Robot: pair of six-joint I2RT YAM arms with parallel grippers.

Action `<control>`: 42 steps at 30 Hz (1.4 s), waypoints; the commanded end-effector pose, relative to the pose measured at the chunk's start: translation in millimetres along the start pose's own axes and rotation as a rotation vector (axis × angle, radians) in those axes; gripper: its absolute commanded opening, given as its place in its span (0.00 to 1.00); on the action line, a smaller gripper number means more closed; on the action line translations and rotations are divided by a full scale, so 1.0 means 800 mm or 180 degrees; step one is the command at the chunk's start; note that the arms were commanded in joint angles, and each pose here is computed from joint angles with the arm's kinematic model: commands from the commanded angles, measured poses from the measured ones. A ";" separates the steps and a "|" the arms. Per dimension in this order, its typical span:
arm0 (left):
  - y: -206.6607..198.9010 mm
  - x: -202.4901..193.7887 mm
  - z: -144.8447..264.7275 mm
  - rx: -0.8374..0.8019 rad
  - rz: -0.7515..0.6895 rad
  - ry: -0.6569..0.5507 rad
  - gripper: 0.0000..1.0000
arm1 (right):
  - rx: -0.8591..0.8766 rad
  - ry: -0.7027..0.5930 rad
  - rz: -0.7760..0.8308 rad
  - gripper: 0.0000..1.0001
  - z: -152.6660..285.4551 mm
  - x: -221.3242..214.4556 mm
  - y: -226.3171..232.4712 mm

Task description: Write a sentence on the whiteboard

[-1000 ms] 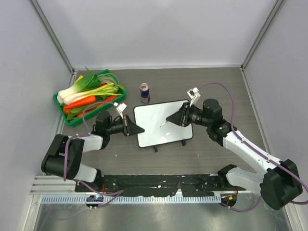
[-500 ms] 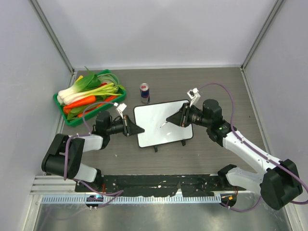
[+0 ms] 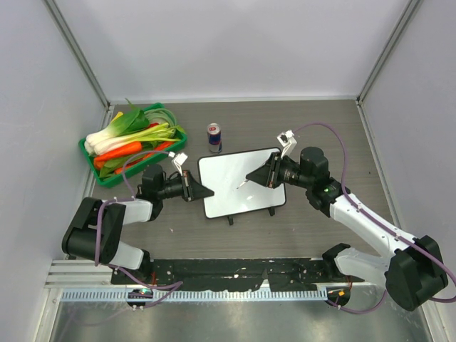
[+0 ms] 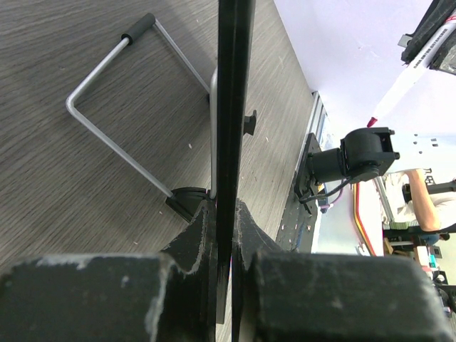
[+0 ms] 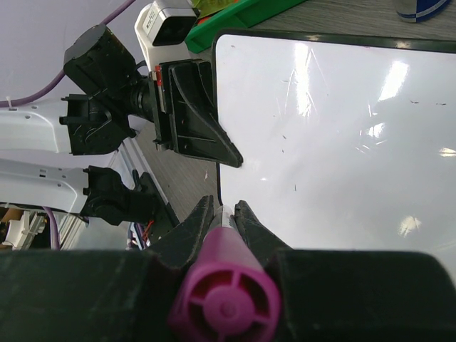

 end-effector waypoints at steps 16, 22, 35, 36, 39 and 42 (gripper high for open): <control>0.019 0.007 -0.004 0.0190 0.0018 -0.0110 0.00 | -0.0096 -0.0252 0.0206 0.01 0.010 0.016 0.002; 0.020 0.007 -0.004 0.0192 0.0025 -0.0102 0.00 | -0.0173 -0.0303 0.0274 0.01 0.010 0.019 -0.002; 0.021 0.006 -0.005 0.0195 0.0054 -0.0082 0.00 | -0.0180 -0.0166 0.0374 0.01 -0.023 0.009 0.017; 0.021 0.007 -0.005 0.0192 0.0047 -0.0090 0.00 | -0.0228 -0.0177 0.0388 0.01 -0.026 0.011 0.016; 0.022 0.006 -0.005 0.0198 0.0066 -0.0073 0.00 | -0.0221 -0.0171 0.0488 0.01 -0.035 0.009 0.030; 0.022 0.006 -0.005 0.0203 0.0065 -0.0075 0.00 | -0.0225 -0.0199 0.0545 0.01 -0.043 0.012 0.039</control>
Point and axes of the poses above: each gripper's point midway between its finger pads, its own z axis back along the fingers, its own y axis along the line the jaws close on, x = y × z, the point moved 3 cm from there along z, back along the fingers, and after that the axes turned 14 degrees about z, right-handed, at the moved point
